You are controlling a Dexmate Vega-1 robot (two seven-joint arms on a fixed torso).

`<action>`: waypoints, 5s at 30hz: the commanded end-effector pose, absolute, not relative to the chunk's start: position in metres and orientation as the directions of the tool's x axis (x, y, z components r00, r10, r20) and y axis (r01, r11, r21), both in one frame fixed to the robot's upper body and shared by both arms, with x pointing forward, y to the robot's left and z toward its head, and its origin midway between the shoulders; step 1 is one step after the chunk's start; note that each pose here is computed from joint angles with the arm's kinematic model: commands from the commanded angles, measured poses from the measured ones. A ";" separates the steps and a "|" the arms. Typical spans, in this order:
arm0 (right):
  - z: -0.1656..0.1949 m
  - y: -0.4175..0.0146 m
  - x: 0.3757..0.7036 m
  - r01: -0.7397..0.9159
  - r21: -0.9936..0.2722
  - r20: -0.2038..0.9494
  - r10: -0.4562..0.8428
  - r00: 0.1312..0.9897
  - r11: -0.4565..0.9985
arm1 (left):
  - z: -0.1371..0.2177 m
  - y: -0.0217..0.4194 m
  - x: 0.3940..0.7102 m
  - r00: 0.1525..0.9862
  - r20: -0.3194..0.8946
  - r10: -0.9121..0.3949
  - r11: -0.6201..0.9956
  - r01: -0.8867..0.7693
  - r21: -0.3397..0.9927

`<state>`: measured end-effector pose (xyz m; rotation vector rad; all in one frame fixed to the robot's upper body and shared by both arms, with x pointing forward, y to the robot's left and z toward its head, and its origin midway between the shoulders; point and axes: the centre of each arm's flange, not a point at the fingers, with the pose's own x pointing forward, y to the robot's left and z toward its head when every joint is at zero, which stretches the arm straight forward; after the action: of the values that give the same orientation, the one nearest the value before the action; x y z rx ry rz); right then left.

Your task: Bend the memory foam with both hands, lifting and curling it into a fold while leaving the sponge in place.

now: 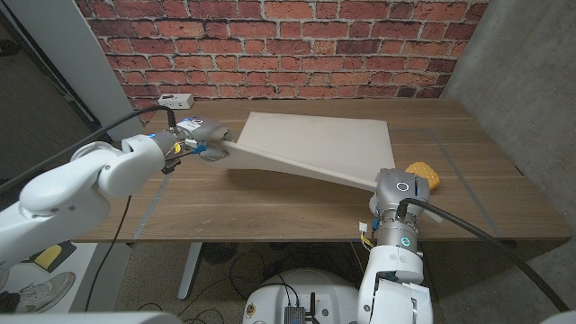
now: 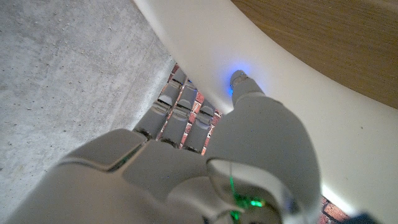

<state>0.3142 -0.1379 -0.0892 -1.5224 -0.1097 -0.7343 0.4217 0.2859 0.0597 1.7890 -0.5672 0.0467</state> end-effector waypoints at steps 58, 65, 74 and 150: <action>-0.006 -0.133 0.398 0.900 -0.429 0.880 -0.188 0.435 0.077 | 0.123 0.329 0.468 0.746 0.611 -0.264 0.177 -0.586 0.791; 0.006 -0.136 0.414 0.904 -0.422 0.883 -0.195 0.428 0.073 | 0.127 0.329 0.484 0.755 0.606 -0.249 0.210 -0.569 0.795; 0.018 -0.137 0.438 0.900 -0.431 0.884 -0.170 0.435 0.065 | 0.140 0.320 0.504 0.763 0.591 -0.261 0.227 -0.547 0.806; 0.051 -0.178 0.562 0.934 -0.356 0.929 -0.107 0.355 0.009 | 0.152 0.229 0.625 0.778 0.627 -0.038 0.079 -0.623 0.778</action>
<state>0.5662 -0.1765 0.0586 -1.3271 -0.8394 -0.9208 0.6121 0.2412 0.1517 1.4247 -0.5922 0.4530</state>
